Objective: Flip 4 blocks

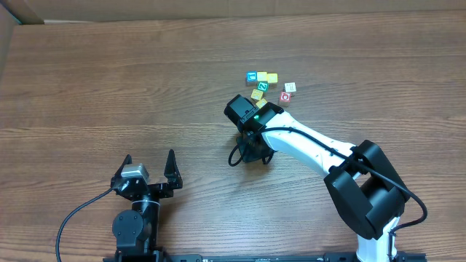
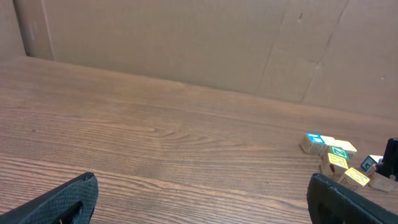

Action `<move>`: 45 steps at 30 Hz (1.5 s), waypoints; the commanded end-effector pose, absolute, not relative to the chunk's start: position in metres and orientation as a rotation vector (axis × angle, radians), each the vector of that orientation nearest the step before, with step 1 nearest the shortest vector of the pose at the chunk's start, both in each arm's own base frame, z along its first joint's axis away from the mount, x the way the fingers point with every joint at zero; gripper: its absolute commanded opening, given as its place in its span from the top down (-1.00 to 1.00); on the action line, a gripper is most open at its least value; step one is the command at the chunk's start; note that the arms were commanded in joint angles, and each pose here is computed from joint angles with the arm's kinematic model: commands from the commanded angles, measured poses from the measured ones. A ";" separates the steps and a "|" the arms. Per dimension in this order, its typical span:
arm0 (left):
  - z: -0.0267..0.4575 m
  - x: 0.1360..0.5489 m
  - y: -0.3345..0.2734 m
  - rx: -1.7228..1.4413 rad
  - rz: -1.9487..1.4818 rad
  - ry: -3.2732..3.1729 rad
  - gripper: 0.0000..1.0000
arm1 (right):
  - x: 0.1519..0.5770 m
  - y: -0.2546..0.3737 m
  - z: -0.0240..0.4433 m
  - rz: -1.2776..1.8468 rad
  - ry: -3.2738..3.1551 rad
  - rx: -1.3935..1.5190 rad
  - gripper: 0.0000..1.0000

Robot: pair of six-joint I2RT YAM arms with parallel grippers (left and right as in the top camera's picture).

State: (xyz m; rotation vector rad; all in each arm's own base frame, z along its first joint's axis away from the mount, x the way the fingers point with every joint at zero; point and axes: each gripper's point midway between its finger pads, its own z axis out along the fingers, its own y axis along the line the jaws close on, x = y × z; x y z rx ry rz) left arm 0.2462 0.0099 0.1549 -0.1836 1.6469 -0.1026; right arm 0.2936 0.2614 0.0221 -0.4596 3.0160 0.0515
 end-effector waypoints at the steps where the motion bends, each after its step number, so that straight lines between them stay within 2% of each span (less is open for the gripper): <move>1: 0.155 0.246 0.006 -0.153 -0.103 1.643 -0.99 | 0.297 0.261 0.022 0.041 2.997 -0.446 0.92; 6: 0.155 0.246 0.006 -0.153 -0.103 1.643 -1.00 | 0.298 0.262 0.025 0.044 2.996 -0.445 0.92; 11: 0.155 0.246 0.006 -0.153 -0.103 1.643 -1.00 | 0.311 0.266 0.066 0.122 2.995 -0.400 0.93; 14: 0.155 0.246 0.006 -0.153 -0.103 1.643 -1.00 | 0.329 0.257 0.097 0.182 2.979 -0.310 0.93; 17: 0.155 0.246 0.006 -0.153 -0.103 1.643 -1.00 | 0.346 0.232 0.106 0.210 2.993 -0.126 0.93; 24: 0.155 0.246 0.006 -0.153 -0.103 1.643 -1.00 | 0.356 0.181 0.080 0.472 3.109 0.189 0.93; 32: 0.155 0.246 0.006 -0.153 -0.103 1.643 -0.99 | 0.341 0.191 0.043 0.863 3.106 0.275 0.92; 37: 0.155 0.246 0.006 -0.153 -0.103 1.643 -1.00 | 0.332 0.206 0.028 0.878 3.093 0.236 0.92; 45: 0.155 0.246 0.006 -0.153 -0.103 1.643 -1.00 | 0.334 0.213 0.028 0.886 3.077 0.235 0.92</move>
